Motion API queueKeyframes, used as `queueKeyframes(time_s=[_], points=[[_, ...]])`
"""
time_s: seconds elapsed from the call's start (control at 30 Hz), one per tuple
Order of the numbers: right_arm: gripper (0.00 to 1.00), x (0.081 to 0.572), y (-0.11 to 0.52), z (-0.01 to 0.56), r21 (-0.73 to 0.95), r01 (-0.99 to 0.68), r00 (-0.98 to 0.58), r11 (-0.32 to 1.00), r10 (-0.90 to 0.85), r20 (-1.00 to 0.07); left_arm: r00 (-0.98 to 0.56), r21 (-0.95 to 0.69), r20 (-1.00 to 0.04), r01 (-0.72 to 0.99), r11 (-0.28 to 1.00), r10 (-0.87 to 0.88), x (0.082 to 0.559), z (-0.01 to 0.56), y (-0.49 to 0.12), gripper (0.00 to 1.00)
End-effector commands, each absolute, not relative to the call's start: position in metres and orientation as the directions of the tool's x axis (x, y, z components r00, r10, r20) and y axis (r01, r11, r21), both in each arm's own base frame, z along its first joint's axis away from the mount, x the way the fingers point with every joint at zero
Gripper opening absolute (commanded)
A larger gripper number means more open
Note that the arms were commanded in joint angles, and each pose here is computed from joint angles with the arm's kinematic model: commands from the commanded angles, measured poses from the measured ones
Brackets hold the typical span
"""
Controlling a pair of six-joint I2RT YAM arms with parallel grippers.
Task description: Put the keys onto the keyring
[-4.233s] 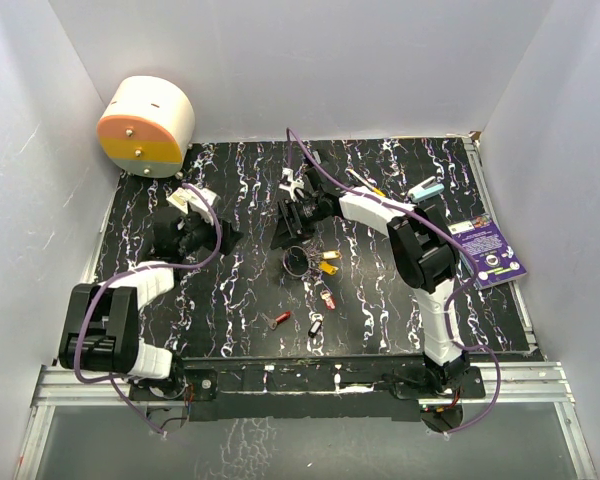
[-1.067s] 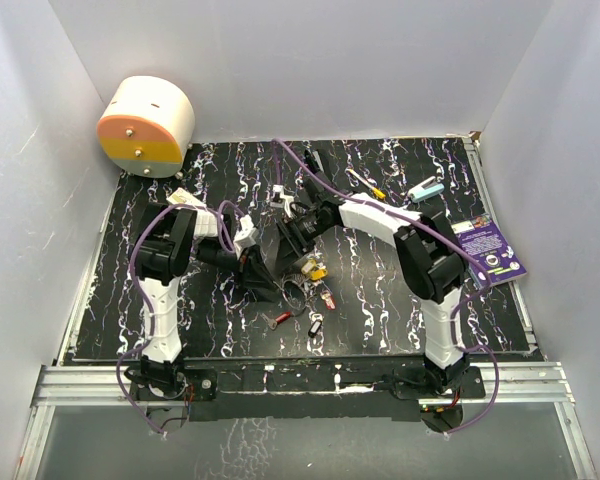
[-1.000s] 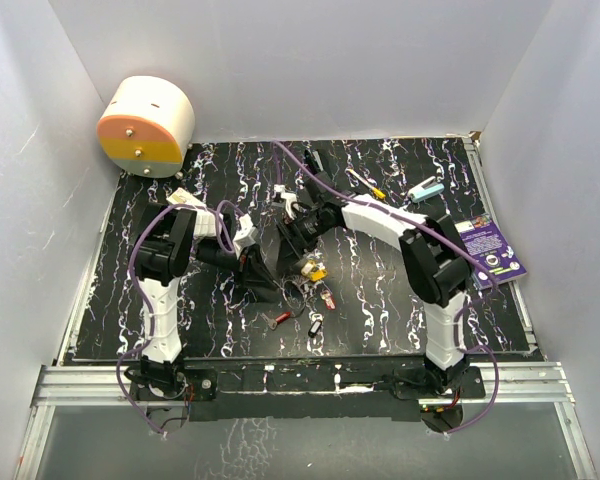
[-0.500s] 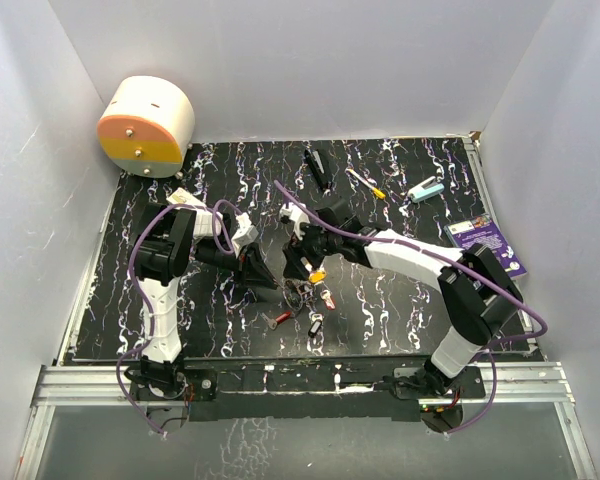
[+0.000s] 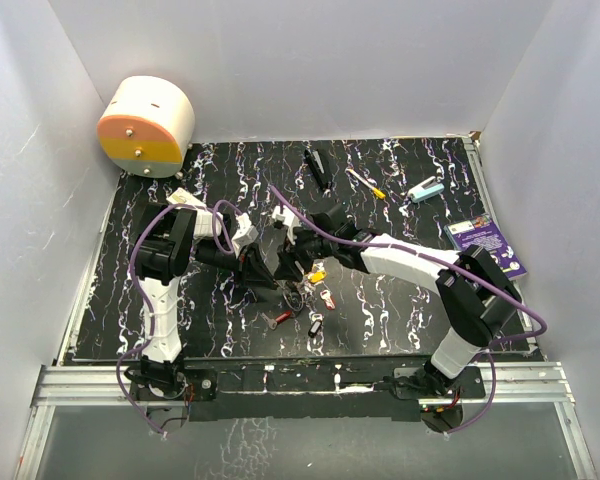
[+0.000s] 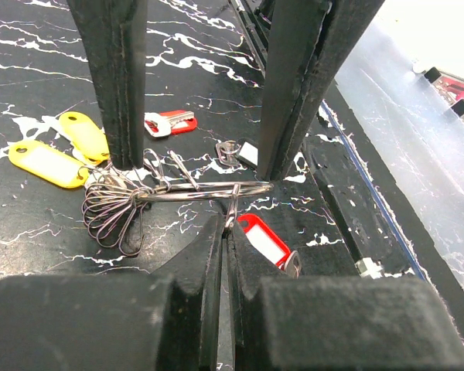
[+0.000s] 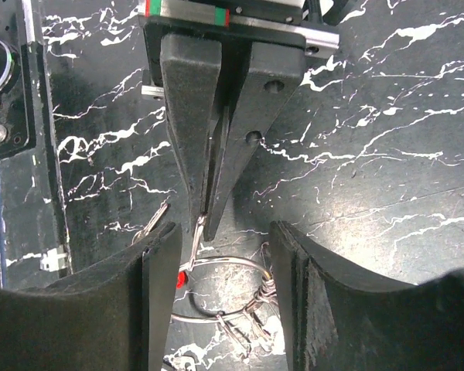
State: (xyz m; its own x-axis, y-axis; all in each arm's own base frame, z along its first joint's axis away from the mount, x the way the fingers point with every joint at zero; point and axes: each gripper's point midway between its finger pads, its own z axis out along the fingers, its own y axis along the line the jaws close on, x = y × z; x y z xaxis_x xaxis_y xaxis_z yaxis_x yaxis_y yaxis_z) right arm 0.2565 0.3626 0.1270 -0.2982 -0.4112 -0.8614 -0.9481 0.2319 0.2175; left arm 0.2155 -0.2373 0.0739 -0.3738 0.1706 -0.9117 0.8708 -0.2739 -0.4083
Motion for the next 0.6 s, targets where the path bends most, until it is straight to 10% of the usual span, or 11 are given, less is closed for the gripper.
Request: queueKeyframes(time_s=[0.0, 0.57], points=[[0.53, 0.254, 0.371, 0.142, 0.168, -0.972, -0.218, 0.162, -0.366, -0.905, -0.280, -0.303, -0.953, 0.912, -0.276, 0.118, 0.224, 0.081, -0.241, 0.00], [0.49, 0.246, 0.375, 0.123, 0.218, -0.969, -0.248, 0.119, -0.380, -0.891, -0.288, -0.311, -0.950, 0.910, -0.276, 0.121, 0.224, 0.079, -0.240, 0.00]])
